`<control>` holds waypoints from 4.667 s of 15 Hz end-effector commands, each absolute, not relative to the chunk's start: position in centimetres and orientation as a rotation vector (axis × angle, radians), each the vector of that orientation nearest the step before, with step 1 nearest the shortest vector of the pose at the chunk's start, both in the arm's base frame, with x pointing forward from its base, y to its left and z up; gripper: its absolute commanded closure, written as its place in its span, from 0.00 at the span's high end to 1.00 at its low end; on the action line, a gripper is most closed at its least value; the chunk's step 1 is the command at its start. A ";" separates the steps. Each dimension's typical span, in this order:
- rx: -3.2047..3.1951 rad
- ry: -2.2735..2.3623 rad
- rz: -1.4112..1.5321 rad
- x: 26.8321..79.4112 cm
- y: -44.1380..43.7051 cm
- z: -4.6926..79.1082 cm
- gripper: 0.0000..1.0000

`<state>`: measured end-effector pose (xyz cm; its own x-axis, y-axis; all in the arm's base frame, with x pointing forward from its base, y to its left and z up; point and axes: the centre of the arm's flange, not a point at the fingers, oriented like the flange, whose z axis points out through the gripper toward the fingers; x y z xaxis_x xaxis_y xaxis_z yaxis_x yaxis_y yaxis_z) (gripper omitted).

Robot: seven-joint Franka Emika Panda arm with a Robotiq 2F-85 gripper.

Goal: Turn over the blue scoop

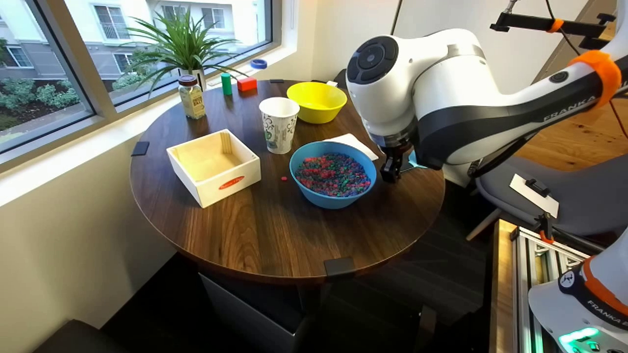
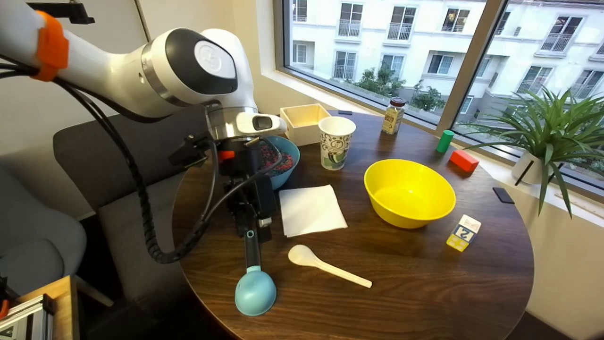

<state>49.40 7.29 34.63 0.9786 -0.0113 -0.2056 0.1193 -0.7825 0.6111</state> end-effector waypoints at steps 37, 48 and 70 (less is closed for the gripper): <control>2.294 0.179 -0.209 50.9 6.1 31.4 0.27; 2.305 0.199 -0.192 50.8 6.1 31.8 0.02; 2.902 0.272 0.061 46.5 2.7 40.4 0.02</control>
<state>47.97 4.15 40.27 0.9833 0.1822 0.0009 0.1729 -0.9345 0.3111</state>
